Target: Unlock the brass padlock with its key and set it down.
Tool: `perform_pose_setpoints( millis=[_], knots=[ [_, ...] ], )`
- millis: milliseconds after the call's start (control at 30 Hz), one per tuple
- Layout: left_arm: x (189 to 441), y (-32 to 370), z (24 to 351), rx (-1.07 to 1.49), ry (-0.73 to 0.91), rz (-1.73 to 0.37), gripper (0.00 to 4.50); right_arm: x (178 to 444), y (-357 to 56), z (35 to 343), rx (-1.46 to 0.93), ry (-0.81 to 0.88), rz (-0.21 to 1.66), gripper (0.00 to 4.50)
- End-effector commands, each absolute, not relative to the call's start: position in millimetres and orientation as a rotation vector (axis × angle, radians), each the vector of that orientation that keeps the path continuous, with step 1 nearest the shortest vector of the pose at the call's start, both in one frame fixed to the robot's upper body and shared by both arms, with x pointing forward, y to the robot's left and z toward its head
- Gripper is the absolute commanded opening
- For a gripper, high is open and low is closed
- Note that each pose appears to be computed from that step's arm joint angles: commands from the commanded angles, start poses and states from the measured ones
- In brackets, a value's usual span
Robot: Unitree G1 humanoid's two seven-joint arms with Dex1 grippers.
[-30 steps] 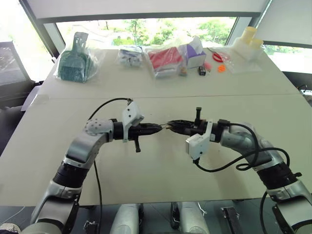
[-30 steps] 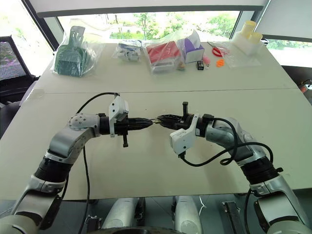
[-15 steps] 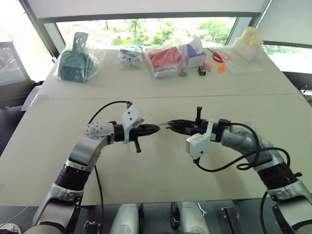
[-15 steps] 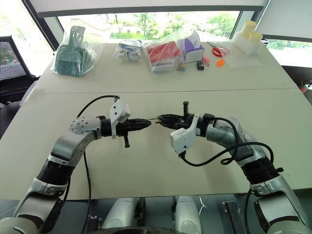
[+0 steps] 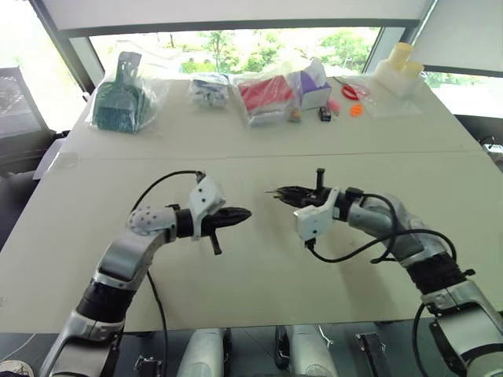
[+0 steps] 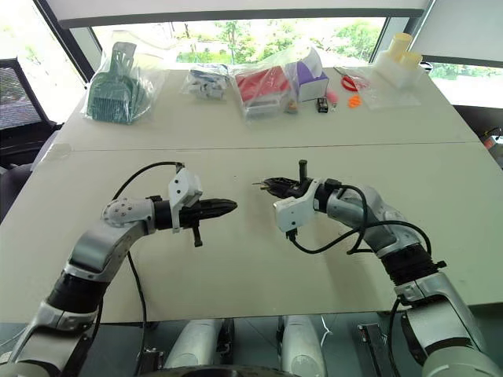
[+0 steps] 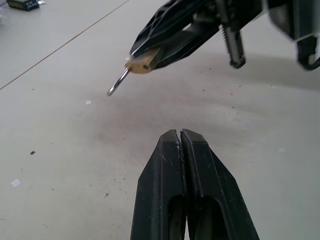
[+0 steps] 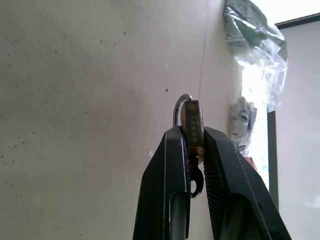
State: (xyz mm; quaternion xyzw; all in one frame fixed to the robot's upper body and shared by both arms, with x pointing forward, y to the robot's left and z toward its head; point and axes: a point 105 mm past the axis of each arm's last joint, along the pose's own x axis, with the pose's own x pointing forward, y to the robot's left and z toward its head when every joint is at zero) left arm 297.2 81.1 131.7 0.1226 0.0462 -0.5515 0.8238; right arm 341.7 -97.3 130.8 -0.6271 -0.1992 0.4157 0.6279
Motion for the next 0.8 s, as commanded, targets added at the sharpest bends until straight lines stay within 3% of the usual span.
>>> perform_pose_setpoints(
  millis=[33, 333, 800],
  knots=[
    [290.7, 79.1, 143.5, 0.266, 0.050, -1.167, 0.08, 348.8, -92.6, 126.3, -1.439, -0.436, 0.945, 0.00],
    [287.1, 78.8, 141.1, 0.249, 0.071, -1.131, 0.00, 332.6, -98.7, 115.7, -1.366, -0.308, 1.054, 4.47],
    [296.7, 104.7, 151.6, 0.288, 0.084, -1.089, 0.00, 293.3, -149.7, 162.7, -0.629, 0.228, 1.113, 4.47]
  ],
)
